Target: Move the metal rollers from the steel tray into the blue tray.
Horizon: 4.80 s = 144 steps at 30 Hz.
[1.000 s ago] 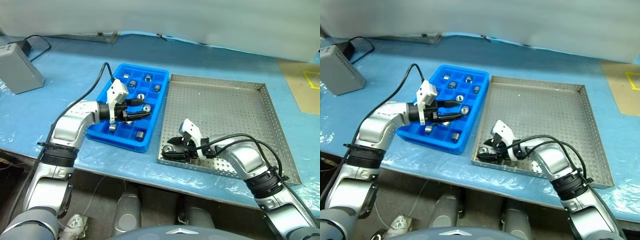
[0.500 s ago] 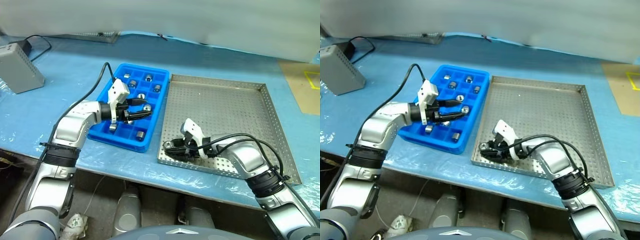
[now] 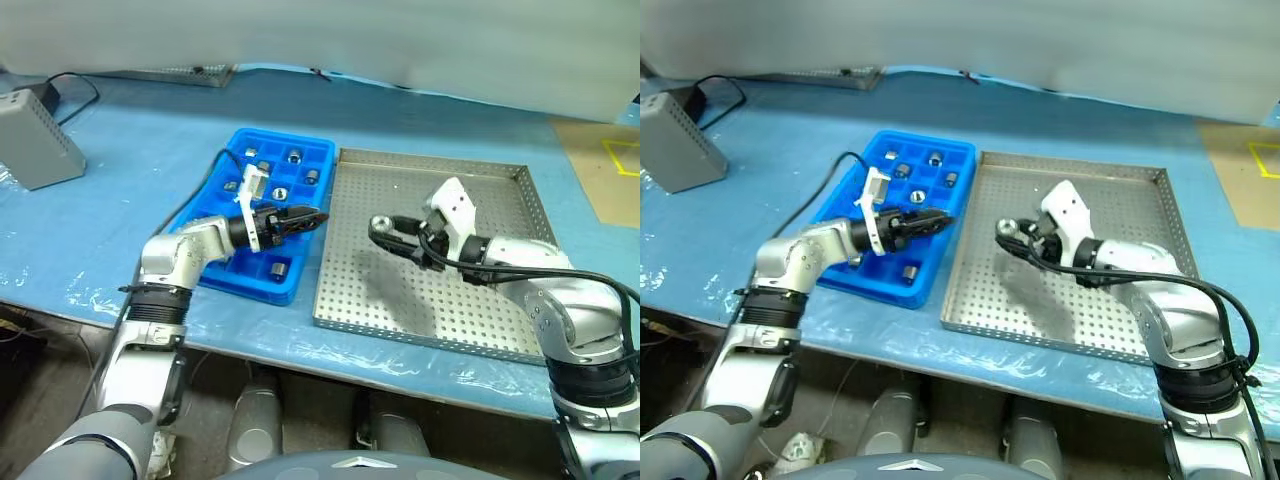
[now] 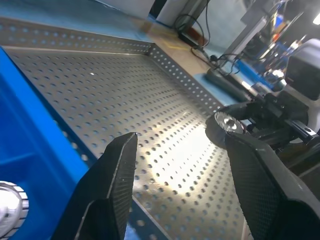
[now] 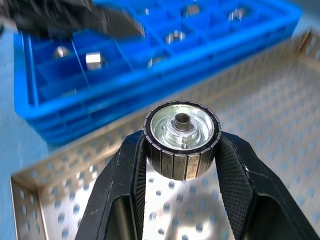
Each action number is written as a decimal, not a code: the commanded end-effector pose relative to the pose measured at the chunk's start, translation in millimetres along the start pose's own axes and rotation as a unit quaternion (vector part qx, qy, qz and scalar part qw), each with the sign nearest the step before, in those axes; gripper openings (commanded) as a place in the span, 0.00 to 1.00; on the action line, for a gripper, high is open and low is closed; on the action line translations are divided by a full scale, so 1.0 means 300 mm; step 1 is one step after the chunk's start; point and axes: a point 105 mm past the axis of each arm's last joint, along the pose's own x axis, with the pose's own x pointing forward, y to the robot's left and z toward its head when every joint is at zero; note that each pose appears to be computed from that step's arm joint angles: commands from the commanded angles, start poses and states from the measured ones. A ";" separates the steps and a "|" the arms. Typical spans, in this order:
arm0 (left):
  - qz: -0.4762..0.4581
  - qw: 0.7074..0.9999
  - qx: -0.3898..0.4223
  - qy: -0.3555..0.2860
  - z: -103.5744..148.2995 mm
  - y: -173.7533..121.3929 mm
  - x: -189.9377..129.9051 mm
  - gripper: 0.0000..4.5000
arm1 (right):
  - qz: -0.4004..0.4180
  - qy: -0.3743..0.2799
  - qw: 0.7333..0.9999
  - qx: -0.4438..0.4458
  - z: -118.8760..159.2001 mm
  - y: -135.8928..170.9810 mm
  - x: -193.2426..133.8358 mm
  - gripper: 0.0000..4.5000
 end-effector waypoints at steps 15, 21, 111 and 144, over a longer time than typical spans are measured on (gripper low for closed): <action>-0.115 0.980 -0.159 -0.032 0.017 -0.110 0.134 0.65 | 0.003 0.001 0.999 -0.034 0.029 0.032 -0.012 0.36; -0.114 0.977 -0.179 -0.019 -0.012 -0.107 0.155 0.65 | 0.005 0.006 1.000 -0.029 0.021 0.042 -0.008 0.36; 0.313 0.900 0.297 -0.060 0.241 0.198 -0.189 0.31 | 0.033 -0.031 0.999 -0.013 0.044 0.009 0.121 0.66; 0.287 0.895 0.334 -0.067 0.257 0.189 -0.171 0.89 | -0.004 -0.016 1.000 -0.001 -0.002 -0.024 0.077 0.66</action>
